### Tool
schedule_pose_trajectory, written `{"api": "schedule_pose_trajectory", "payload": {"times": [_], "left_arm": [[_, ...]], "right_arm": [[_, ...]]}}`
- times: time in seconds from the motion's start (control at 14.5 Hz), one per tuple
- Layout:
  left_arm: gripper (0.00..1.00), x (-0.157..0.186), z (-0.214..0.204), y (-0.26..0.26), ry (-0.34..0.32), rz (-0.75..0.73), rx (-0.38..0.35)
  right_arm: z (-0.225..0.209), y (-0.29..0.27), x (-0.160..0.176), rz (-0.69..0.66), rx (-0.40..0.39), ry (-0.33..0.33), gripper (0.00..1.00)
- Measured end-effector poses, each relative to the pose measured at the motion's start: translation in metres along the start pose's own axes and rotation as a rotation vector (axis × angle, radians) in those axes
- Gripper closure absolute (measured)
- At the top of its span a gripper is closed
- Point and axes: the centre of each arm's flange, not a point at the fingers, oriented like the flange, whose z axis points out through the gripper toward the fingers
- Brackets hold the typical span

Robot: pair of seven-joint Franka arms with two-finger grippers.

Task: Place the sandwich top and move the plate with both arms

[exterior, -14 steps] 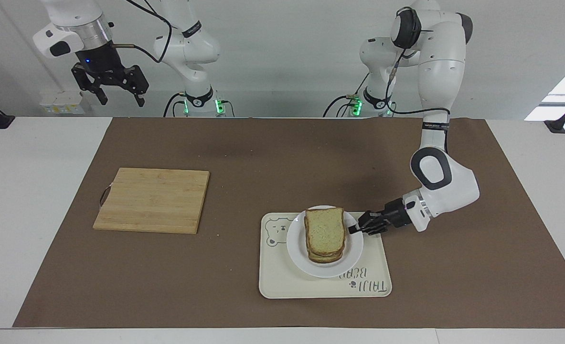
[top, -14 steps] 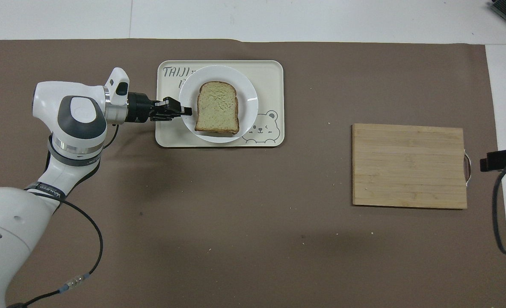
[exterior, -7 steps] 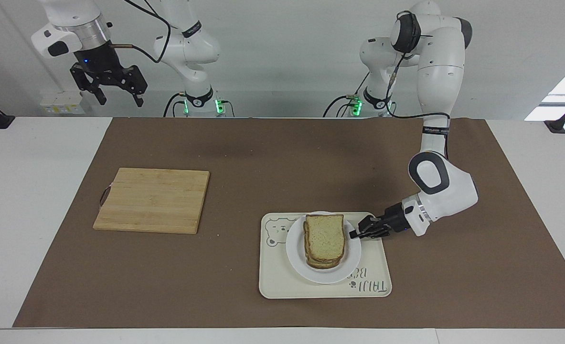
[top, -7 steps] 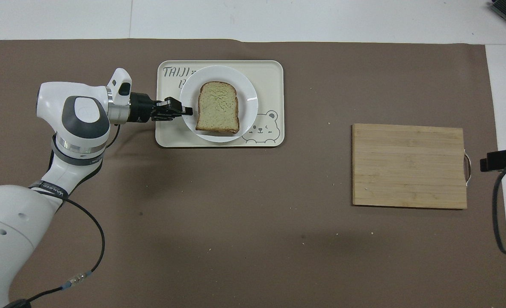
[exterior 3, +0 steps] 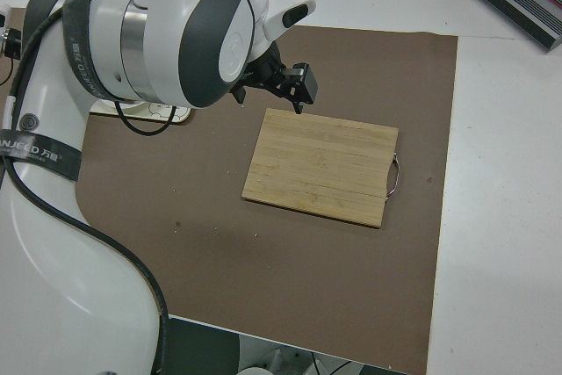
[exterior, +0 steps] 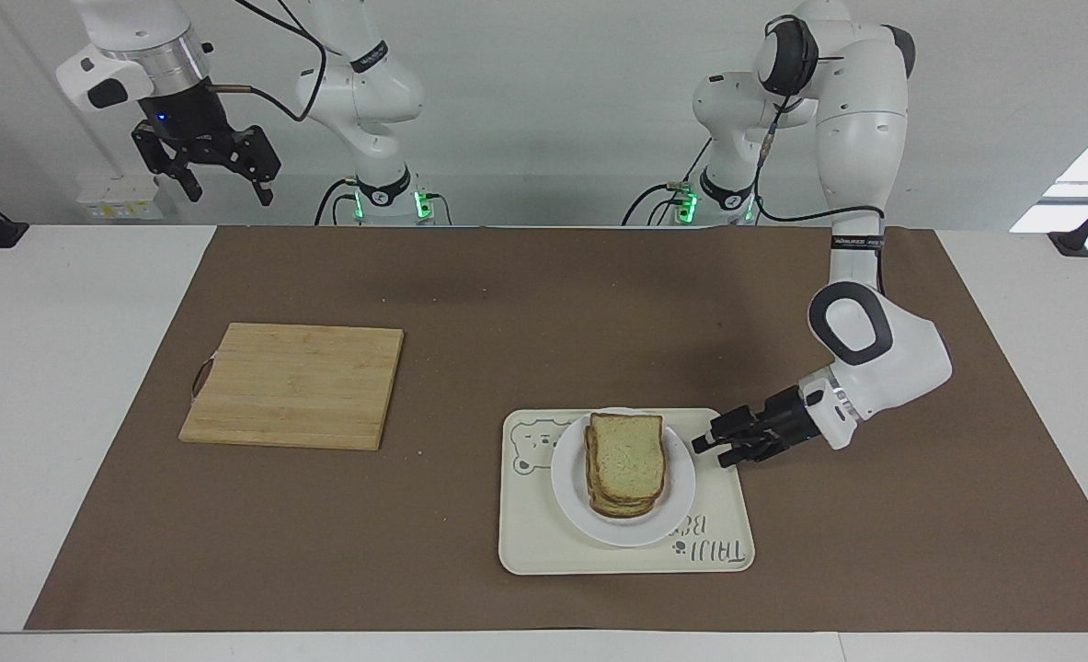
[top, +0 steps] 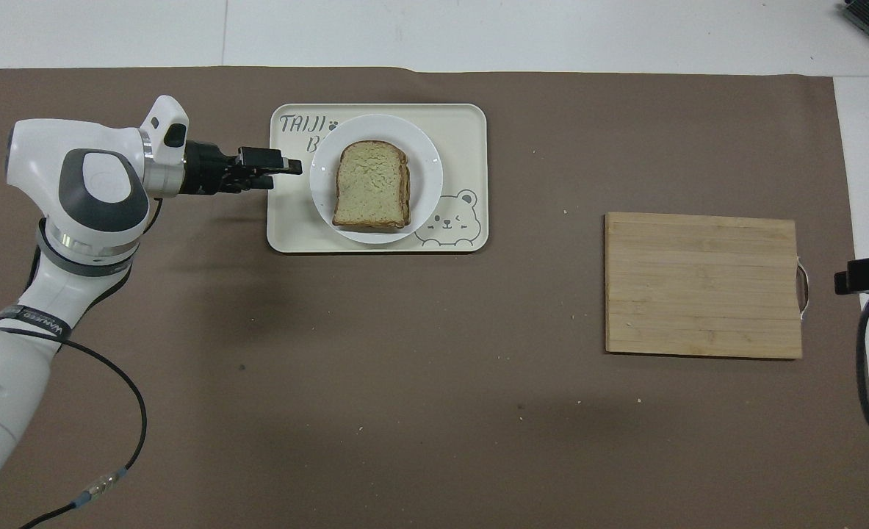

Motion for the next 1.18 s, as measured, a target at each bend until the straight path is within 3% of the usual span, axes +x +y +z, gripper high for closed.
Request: {"api": "schedule_pose_trajectory", "payload": {"times": [0.41,0.9,1.18], "left_arm": [[0.0,-0.001,-0.057,0.025,-0.031,0.058,0.252],[0.0,-0.025,-0.15,0.062,-0.093,0.102,0.605],[0.0,-0.052,-0.205,0.103,-0.079,0.059,0.691]], "right_arm": [[0.0,0.001,0.0,0.001,0.0,0.0,0.0],[0.0,0.014,0.0,0.027,0.0,0.0,0.0],[0.0,0.015,0.0,0.03,-0.001,0.0,0.0]]}}
